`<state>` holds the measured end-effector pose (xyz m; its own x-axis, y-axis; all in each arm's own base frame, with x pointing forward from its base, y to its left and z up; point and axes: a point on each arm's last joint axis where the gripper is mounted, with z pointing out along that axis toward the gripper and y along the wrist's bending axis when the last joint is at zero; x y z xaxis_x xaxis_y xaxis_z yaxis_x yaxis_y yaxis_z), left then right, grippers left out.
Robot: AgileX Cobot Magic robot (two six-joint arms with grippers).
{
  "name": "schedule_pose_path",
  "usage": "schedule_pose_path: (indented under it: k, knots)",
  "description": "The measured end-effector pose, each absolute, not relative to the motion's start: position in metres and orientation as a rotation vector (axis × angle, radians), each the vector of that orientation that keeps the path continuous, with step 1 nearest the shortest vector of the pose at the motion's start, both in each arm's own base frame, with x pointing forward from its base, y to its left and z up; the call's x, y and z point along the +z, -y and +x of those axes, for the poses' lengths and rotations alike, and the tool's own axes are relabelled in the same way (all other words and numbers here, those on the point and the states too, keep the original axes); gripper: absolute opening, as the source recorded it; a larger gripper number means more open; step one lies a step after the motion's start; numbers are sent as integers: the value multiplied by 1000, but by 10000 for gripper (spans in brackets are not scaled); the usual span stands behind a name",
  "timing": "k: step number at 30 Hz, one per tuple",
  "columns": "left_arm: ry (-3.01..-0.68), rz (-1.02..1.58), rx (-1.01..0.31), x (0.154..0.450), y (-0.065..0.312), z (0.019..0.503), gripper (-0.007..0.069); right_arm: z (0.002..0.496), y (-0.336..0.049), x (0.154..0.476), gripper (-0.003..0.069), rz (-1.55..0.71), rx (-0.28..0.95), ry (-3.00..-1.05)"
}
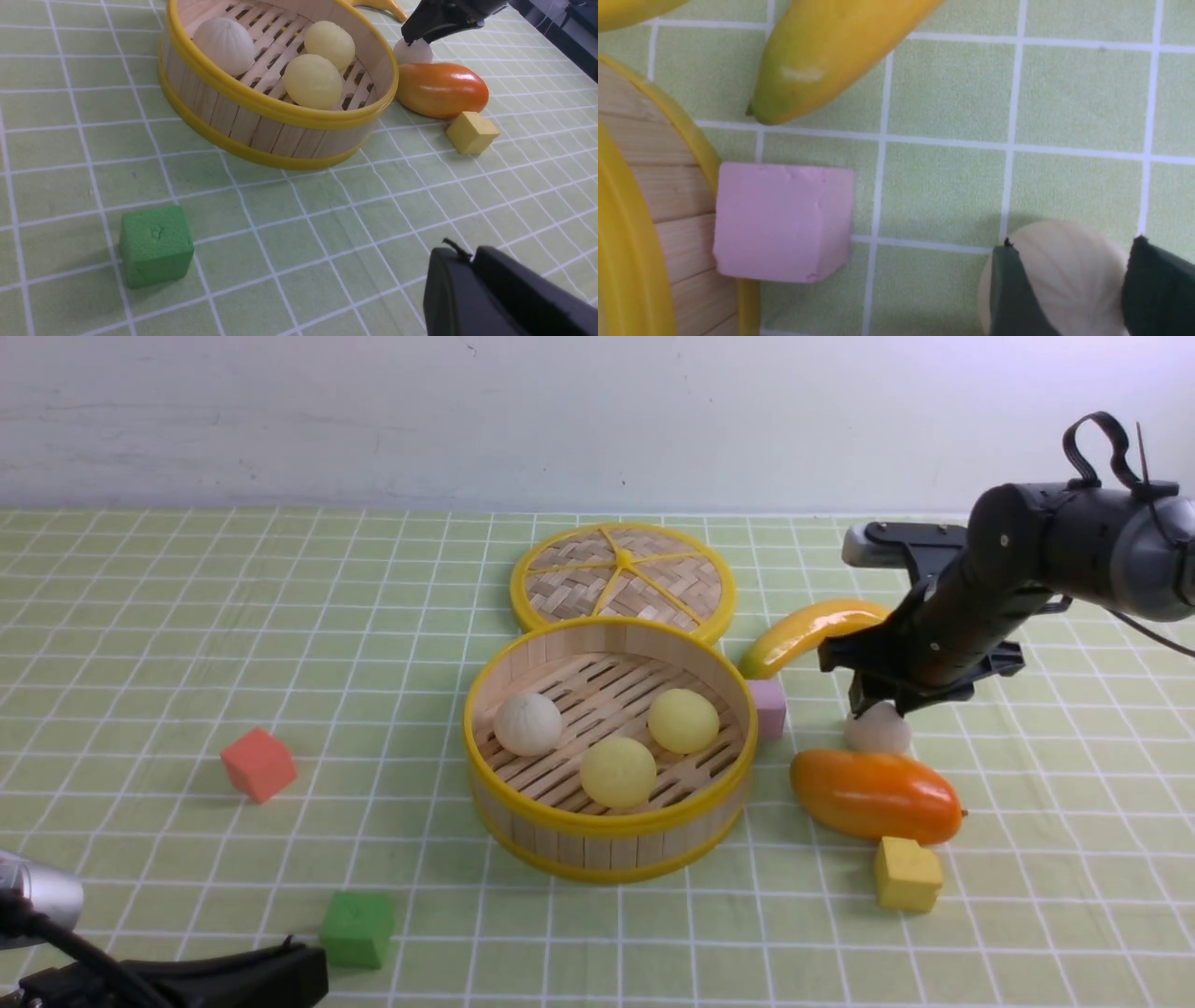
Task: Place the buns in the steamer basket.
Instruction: Use the right arm to grab a steamed stuffed bun, then use the right arm to put the steamed stuffed bun into the steamer
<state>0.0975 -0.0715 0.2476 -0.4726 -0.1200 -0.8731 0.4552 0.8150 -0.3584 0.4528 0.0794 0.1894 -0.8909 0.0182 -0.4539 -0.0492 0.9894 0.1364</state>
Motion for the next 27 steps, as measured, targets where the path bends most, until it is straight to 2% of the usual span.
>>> schedule_pose_path:
  k: [10, 13, 16, 18, 20, 22, 24, 27]
  knots:
    - [-1954, 250, -691, 248, 72, 97, 60, 450, -79, 188, 61, -88, 175, -2690]
    - [-1954, 250, -691, 248, 72, 97, 65, 448, -80, 195, 11, -121, 170, -2686]
    - [-1954, 250, -691, 248, 72, 97, 69, 442, -85, 210, 7, -145, 187, -2673]
    - [-1954, 250, -691, 248, 72, 97, 71, 436, -98, 238, 7, -190, 226, -2608]
    - [-1954, 250, -691, 248, 72, 97, 74, 430, -123, 268, 7, -261, 306, -2522]
    - [-1954, 250, -691, 248, 72, 97, 75, 426, -145, 283, 8, -327, 374, -2449]
    - [-1954, 250, -691, 248, 72, 97, 77, 424, -169, 294, 9, -383, 440, -2376]
    - [-1954, 250, -691, 248, 72, 97, 79, 424, -199, 288, 15, -432, 495, -2317]
